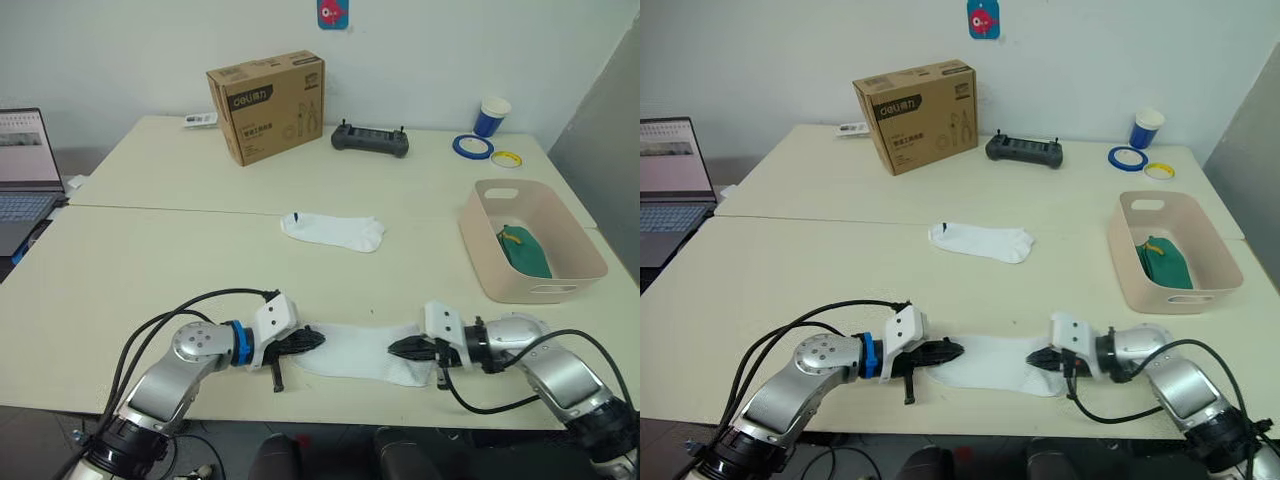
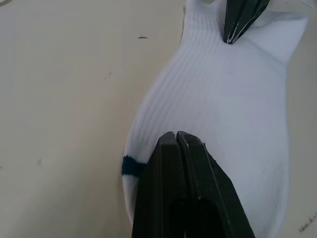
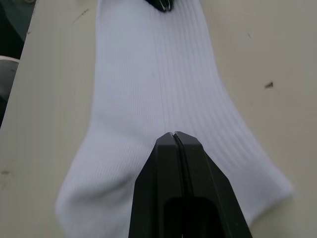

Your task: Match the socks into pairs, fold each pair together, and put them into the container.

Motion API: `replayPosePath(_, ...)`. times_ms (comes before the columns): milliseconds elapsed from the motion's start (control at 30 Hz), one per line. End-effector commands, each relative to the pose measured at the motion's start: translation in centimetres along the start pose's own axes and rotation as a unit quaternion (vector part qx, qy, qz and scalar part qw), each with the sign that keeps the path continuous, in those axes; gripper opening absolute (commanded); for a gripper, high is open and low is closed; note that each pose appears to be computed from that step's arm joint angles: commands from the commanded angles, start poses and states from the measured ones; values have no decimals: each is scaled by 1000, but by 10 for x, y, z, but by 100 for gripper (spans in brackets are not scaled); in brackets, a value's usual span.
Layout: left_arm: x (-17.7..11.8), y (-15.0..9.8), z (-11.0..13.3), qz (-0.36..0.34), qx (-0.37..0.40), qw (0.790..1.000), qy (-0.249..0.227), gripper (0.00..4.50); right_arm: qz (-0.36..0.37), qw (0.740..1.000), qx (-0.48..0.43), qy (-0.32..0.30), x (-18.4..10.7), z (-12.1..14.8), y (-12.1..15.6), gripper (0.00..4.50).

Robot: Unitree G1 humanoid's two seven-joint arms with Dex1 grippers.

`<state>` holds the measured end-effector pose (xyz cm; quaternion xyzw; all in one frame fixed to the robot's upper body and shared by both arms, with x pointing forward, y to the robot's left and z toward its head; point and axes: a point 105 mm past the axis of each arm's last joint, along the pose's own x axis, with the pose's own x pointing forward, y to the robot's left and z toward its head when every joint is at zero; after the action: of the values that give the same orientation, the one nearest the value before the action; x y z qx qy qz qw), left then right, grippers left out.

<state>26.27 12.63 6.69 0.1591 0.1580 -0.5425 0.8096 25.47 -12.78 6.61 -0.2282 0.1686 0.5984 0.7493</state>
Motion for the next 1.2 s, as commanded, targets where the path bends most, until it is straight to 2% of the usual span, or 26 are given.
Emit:
replayPosePath(33,-11,2,0,8,-12,1000,-1,2,-8,1000,4,4,-14,-2,0,0)
replayPosePath(200,-7,4,30,-11,0,998,-60,2,-20,997,21,-75,-16,31,-10,0)
replayPosePath(267,2,7,36,-16,4,998,-67,2,-28,996,18,-82,-8,35,-16,0)
replayPosePath(367,13,11,32,-19,10,998,-54,2,-42,997,14,-69,1,29,-24,0)
replayPosePath(533,19,17,12,-16,11,1000,-14,2,-44,998,15,-32,4,5,-25,0)
replayPosePath(767,7,19,6,-3,11,1000,-7,2,-64,998,17,-13,-20,-11,-25,0)
replayPosePath(833,0,21,13,7,16,1000,-24,2,-74,997,15,-22,-30,-7,-27,0)
replayPosePath(967,-9,12,33,-8,26,997,-71,2,-54,996,13,-75,-33,21,-21,0)
replayPosePath(1100,-16,-9,34,-54,39,996,-63,2,10,994,15,-111,-12,46,1,0)
replayPosePath(1200,-16,-16,22,-74,50,996,-27,2,48,995,5,-91,7,41,15,0)
